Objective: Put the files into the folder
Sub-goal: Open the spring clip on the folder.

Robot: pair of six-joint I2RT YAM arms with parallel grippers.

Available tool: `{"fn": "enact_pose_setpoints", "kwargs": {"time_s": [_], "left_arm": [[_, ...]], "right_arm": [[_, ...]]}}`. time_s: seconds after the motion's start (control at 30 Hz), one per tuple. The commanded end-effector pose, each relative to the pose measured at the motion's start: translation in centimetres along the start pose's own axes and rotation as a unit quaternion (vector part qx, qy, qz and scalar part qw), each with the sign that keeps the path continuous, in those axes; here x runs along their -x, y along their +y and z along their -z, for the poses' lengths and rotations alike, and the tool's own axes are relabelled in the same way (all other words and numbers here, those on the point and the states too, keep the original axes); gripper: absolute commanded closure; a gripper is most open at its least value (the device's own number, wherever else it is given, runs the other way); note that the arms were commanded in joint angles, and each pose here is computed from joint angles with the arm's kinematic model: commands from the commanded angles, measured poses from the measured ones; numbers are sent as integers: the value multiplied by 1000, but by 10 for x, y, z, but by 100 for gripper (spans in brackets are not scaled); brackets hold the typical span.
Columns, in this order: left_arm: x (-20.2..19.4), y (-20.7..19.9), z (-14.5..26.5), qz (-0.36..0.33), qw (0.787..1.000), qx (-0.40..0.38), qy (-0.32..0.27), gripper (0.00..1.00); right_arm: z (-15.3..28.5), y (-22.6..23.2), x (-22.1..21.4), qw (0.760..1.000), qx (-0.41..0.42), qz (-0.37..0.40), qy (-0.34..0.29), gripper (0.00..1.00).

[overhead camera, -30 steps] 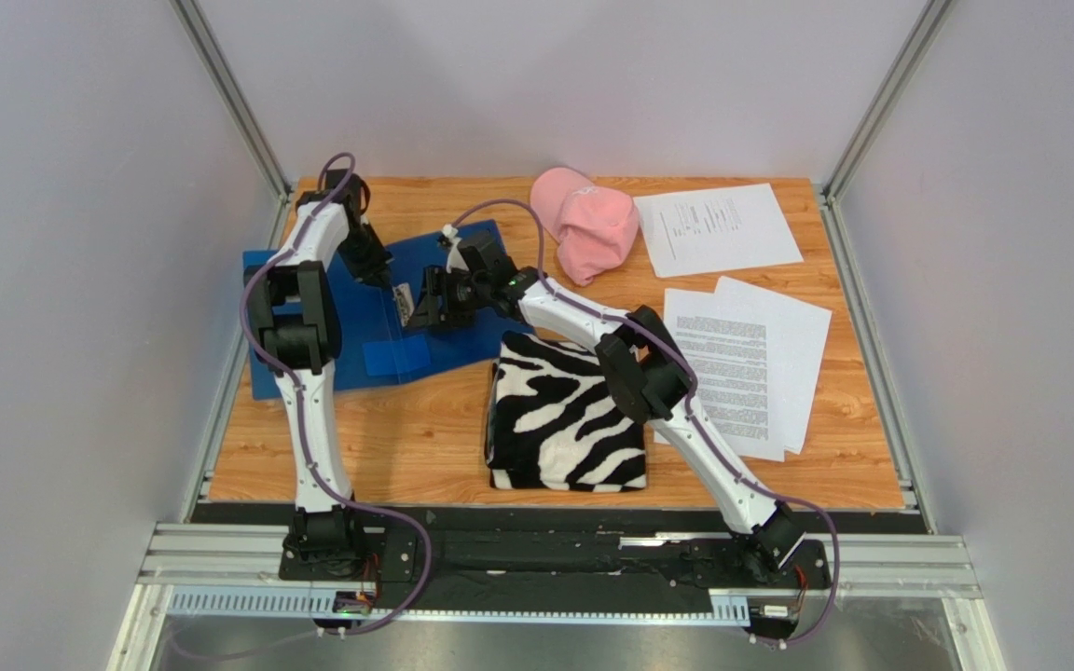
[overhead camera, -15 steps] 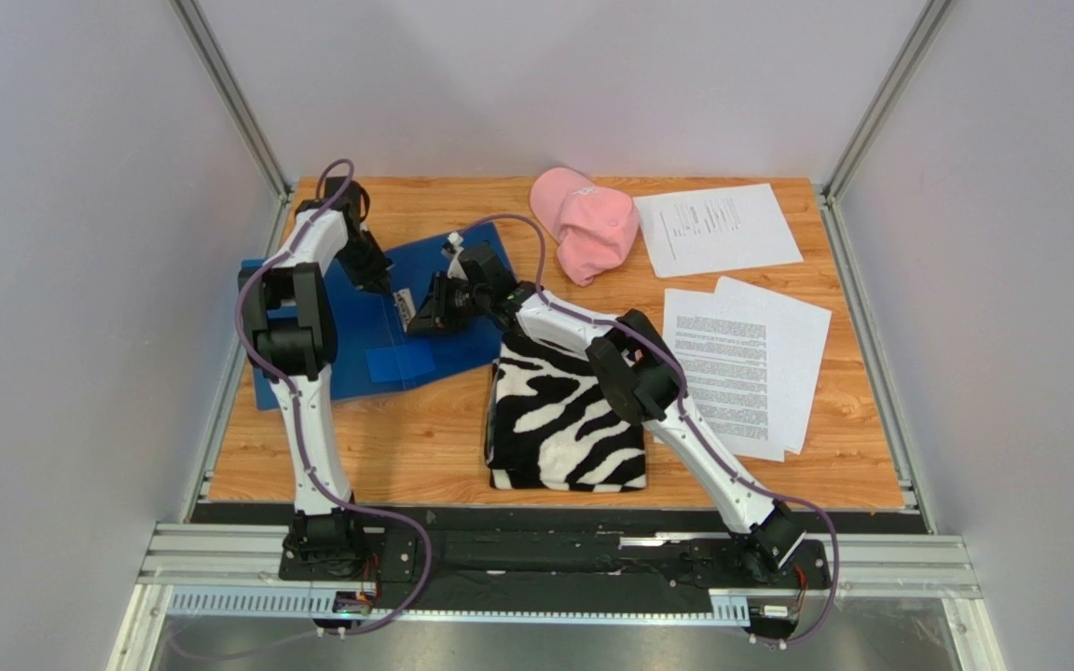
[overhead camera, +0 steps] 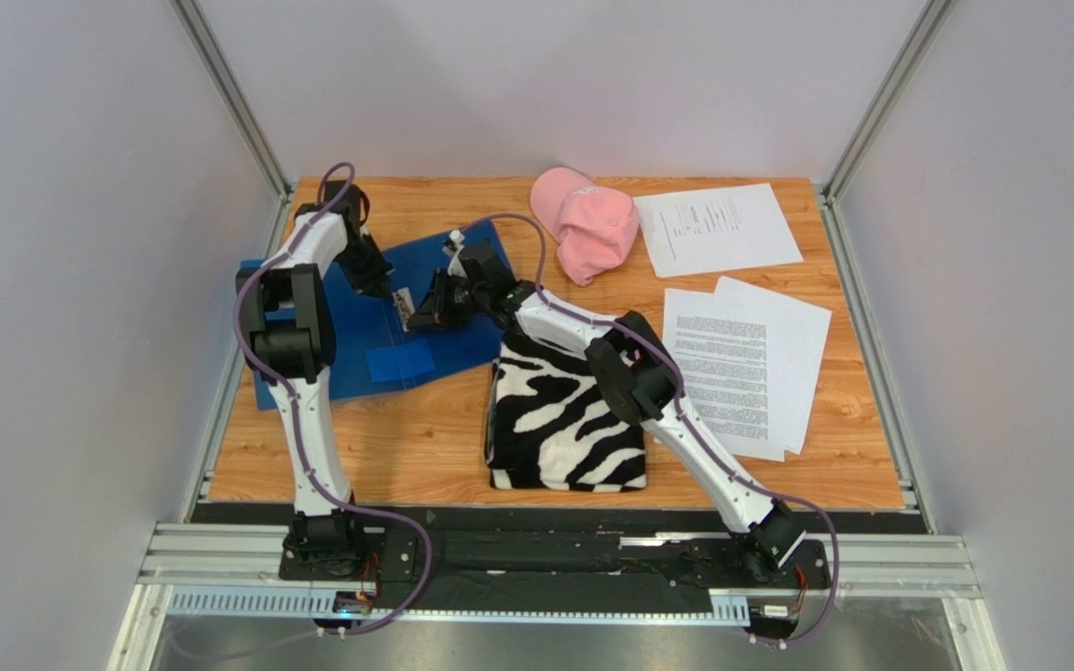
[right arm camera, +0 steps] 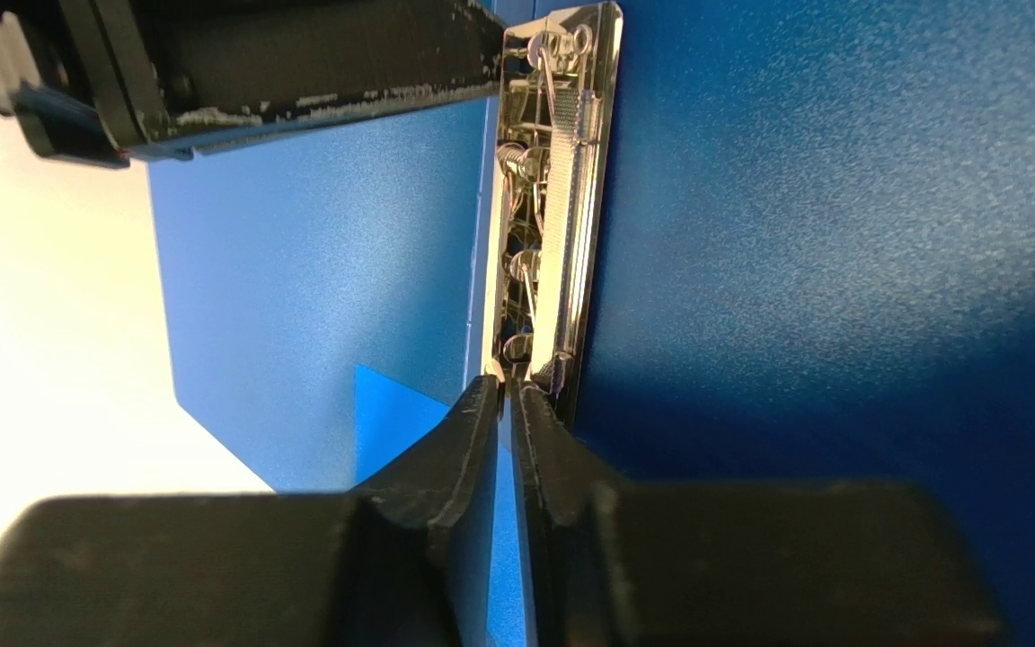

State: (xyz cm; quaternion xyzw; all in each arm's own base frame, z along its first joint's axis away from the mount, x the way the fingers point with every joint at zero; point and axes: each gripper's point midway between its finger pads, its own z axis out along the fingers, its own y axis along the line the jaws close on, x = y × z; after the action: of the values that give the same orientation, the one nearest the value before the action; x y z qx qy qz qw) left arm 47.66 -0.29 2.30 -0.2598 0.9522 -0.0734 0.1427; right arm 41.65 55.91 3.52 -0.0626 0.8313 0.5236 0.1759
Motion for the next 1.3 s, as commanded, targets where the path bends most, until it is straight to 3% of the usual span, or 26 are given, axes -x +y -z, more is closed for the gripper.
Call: {"fn": "enact_pose_setpoints", "kwargs": {"time_s": [0.0,0.27,0.43,0.67,0.8,0.87,1.07,1.2,1.27], "left_arm": [[-15,1,8,-14,1000,-3,19,90],[-21,1,10,-12,1000,-8,19,90],[-24,2,11,-10,1000,-9,24,91],[-23,-3,23,-28,999,-27,19,91],[-17,-14,51,-43,997,-59,-14,85],[-19,-18,58,-47,996,-73,-17,85],[-37,-31,66,-39,991,-125,1,90],[-51,-27,58,-44,992,-120,19,100],[-60,-27,52,-53,991,-116,31,100]], "right_arm": [[-6,-26,-4,998,-63,20,-9,88],[-5,-38,-18,984,-149,94,-1,85],[12,-61,-18,962,-250,107,-15,85],[15,-64,-22,952,-281,118,-10,89],[17,-68,-27,952,-291,100,-7,100],[16,-68,-30,954,-286,96,1,100],[18,-70,-35,952,-293,94,7,100],[21,-73,-36,951,-297,90,8,100],[20,-65,-34,956,-280,88,7,100]]}}
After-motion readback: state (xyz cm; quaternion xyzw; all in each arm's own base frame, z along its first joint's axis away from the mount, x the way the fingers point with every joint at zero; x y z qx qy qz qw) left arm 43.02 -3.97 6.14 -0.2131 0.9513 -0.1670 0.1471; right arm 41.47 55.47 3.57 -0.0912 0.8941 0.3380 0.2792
